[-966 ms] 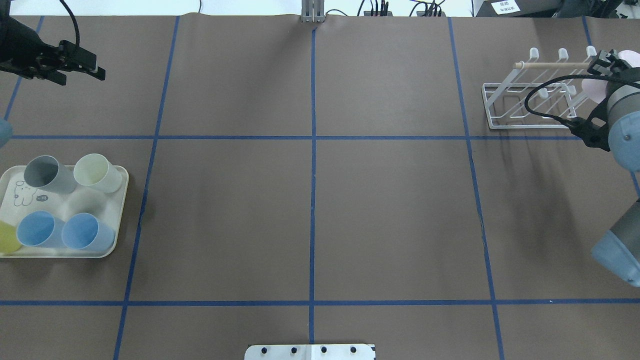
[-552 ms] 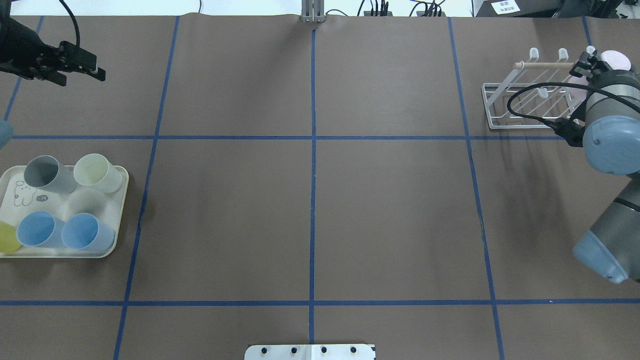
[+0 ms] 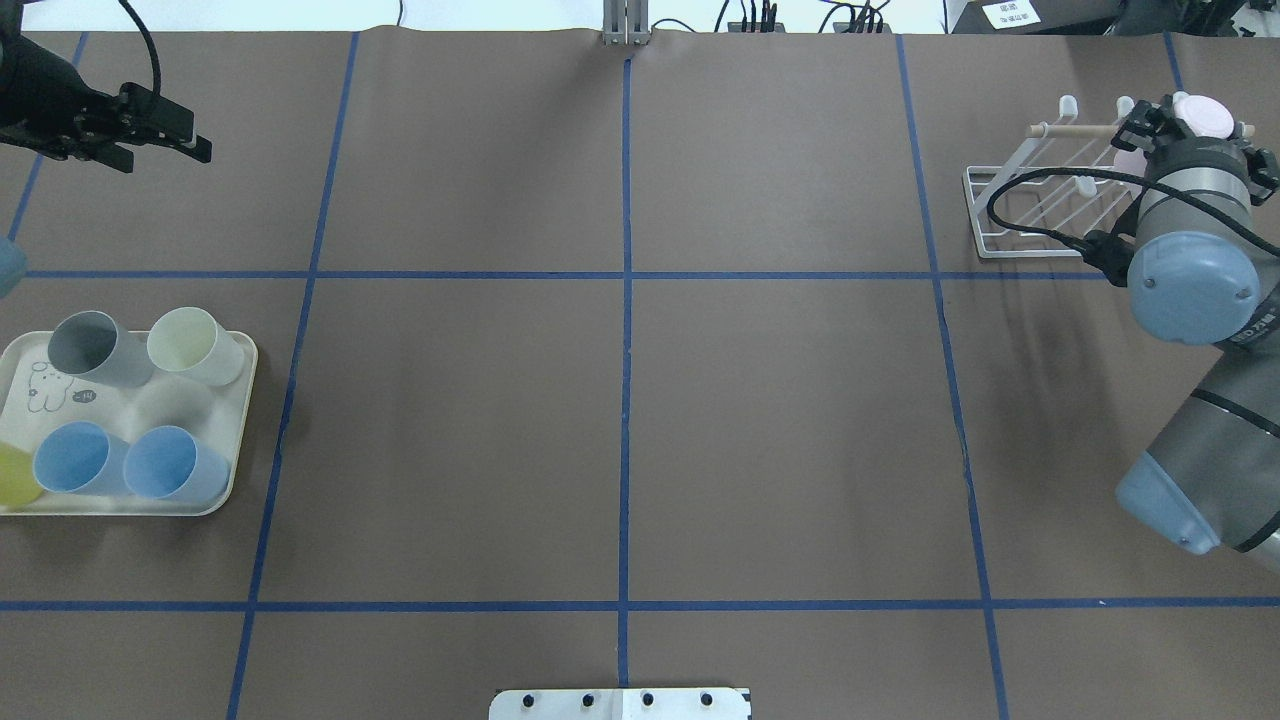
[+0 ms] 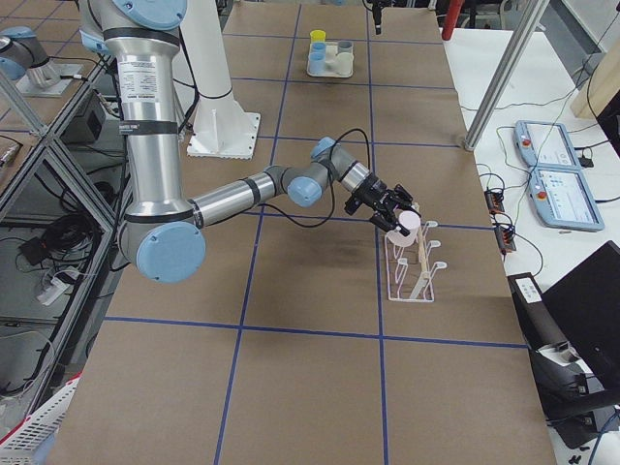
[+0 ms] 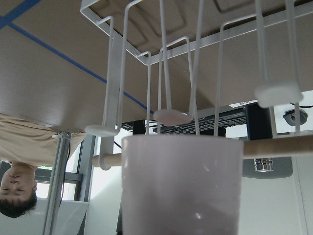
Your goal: Transfer IKEA cup to right arm and place on rack
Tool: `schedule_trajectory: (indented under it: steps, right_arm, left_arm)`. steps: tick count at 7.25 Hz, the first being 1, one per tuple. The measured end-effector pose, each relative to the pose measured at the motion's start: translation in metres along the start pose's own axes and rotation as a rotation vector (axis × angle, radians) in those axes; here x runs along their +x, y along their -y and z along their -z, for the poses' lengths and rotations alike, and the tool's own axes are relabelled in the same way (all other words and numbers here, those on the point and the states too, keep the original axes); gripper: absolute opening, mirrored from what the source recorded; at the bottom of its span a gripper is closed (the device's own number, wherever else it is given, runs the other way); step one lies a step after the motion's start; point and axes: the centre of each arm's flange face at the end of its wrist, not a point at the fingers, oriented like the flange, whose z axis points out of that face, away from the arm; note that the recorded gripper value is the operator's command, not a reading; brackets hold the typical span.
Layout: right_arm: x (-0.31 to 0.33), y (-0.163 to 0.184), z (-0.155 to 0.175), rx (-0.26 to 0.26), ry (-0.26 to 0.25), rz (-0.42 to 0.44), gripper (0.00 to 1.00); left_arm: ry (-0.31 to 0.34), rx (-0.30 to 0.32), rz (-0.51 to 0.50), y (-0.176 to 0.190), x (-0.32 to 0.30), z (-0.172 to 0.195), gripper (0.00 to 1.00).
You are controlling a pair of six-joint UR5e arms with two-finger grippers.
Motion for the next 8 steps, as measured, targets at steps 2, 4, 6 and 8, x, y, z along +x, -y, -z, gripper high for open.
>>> schedule_trajectory:
  steps: [2, 4, 6, 8]
  right_arm:
    - [-0.001, 0.009, -0.005, -0.007, 0.010, 0.009, 0.40]
    - [-0.002, 0.024, -0.009, -0.008, 0.018, 0.009, 0.42]
    - [-0.002, 0.035, -0.011, -0.005, 0.022, 0.008, 0.51]
    - [0.002, 0.042, -0.014, -0.003, 0.024, 0.011, 0.99]
  left_arm:
    - [0.001, 0.000, 0.000, 0.000, 0.000, 0.000, 1.00]
    - [0.000, 0.000, 0.000, 0.000, 0.001, 0.000, 1.00]
    - [-0.002, 0.000, 0.014, 0.000, 0.001, 0.000, 1.00]
    - [-0.002, 0.000, 0.026, 0.000, 0.002, 0.000, 1.00]
